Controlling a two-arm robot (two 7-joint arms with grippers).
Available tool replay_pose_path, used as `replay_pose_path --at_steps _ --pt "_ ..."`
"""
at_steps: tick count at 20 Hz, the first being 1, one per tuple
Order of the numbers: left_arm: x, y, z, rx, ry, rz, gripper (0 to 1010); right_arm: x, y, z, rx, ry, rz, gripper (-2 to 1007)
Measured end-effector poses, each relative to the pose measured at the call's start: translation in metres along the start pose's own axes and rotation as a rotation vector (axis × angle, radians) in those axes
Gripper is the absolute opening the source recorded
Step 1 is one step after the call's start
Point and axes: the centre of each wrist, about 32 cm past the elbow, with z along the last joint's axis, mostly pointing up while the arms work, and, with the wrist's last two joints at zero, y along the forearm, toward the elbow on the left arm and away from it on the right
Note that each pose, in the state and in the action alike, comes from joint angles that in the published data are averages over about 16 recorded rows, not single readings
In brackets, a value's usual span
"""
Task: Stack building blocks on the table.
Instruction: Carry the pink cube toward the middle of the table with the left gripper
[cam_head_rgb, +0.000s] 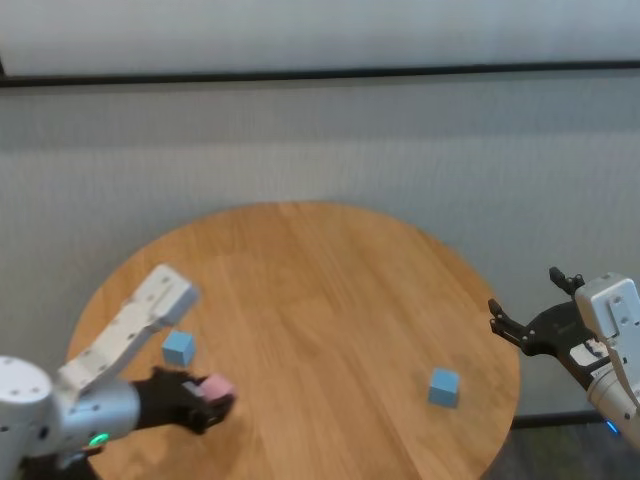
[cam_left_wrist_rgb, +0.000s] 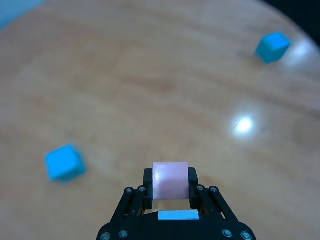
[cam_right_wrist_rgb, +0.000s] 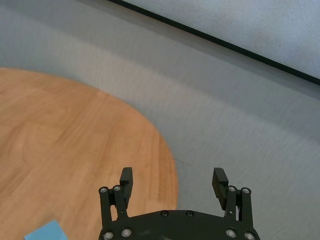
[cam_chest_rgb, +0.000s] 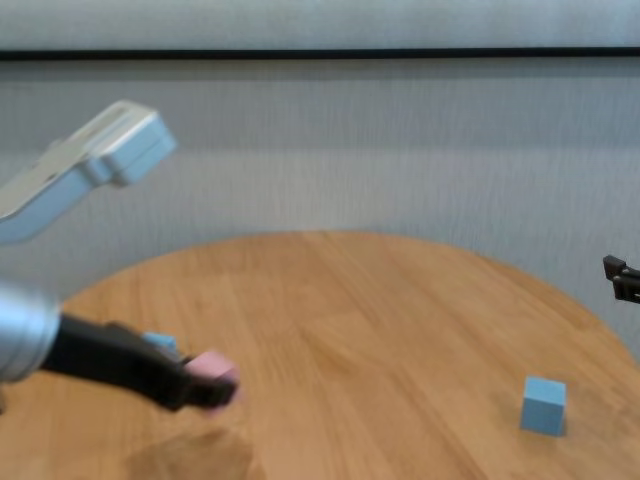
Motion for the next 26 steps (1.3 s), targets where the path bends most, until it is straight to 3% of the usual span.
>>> replay_pose_path --at_steps 5,10,17,26 --pt "-0.0054 -0.014 0.0152 -0.041 -0.07 -0.062 399 0.0 0.0 0.0 0.0 0.0 0.0 1001" --pt "-0.0097 -0.028 0.0243 -0.052 -0.126 -0.112 399 0.0 0.0 0.0 0.0 0.0 0.0 1001" --pt "-0.0134 -0.047 0.0247 -0.022 -0.168 -0.163 399 0.0 0.0 0.0 0.0 0.0 0.0 1001" --pt "-0.0163 -0.064 0.0246 0.005 -0.184 -0.21 399 0.0 0.0 0.0 0.0 0.0 0.0 1001"
